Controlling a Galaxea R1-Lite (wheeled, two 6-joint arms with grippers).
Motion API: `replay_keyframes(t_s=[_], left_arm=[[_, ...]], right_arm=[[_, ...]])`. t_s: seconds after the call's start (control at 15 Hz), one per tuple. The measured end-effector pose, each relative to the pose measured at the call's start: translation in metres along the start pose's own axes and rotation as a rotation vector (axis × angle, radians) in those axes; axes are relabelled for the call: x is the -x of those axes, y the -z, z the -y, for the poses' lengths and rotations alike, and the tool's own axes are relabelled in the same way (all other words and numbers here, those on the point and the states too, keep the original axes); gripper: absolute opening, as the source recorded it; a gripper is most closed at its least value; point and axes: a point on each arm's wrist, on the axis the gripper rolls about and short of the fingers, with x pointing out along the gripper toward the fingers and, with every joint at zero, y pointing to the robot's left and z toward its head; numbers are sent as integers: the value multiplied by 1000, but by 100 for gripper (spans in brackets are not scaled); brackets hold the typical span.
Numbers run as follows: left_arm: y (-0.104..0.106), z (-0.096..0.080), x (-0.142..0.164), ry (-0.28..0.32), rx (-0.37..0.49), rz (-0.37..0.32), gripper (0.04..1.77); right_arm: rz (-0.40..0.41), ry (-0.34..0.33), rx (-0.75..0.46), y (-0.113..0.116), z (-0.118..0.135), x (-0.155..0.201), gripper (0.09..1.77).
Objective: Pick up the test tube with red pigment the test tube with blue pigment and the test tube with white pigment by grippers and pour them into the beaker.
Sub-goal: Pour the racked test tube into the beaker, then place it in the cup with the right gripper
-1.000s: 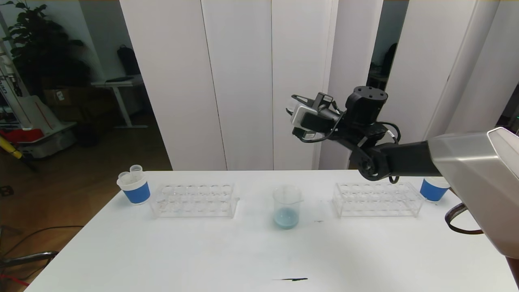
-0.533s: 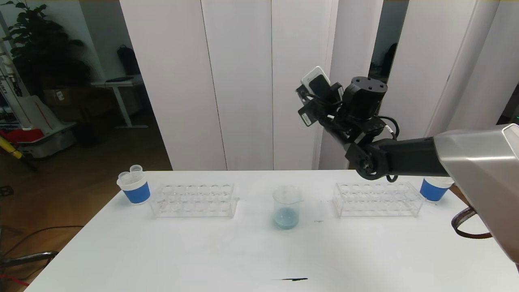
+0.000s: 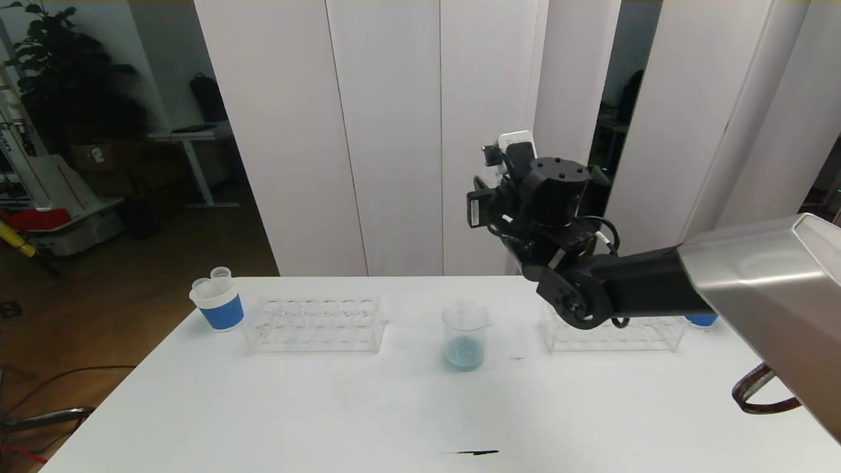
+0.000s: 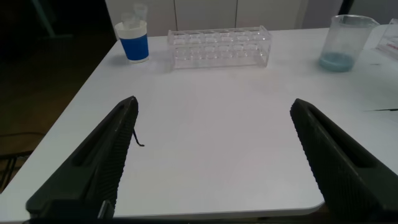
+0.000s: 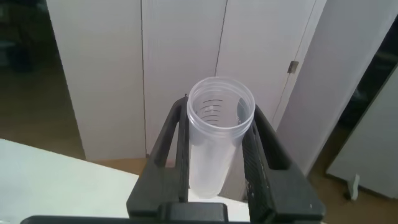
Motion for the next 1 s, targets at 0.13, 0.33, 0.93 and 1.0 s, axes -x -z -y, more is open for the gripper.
replay_keyframes(t_s=[0.13,0.33,0.93,1.0], left_arm=[[0,0,0,0,0,0,175],[0,0,0,0,0,0,175],[0,0,0,0,0,0,175],[0,0,0,0,0,0,175]], right_arm=[[-60,13,-74,14,0,9,57],[-104,29,-117,23,2,16,57],[-49,211,-79,-2,51,13,57],[-35,228,-69,-9,60,13,57]])
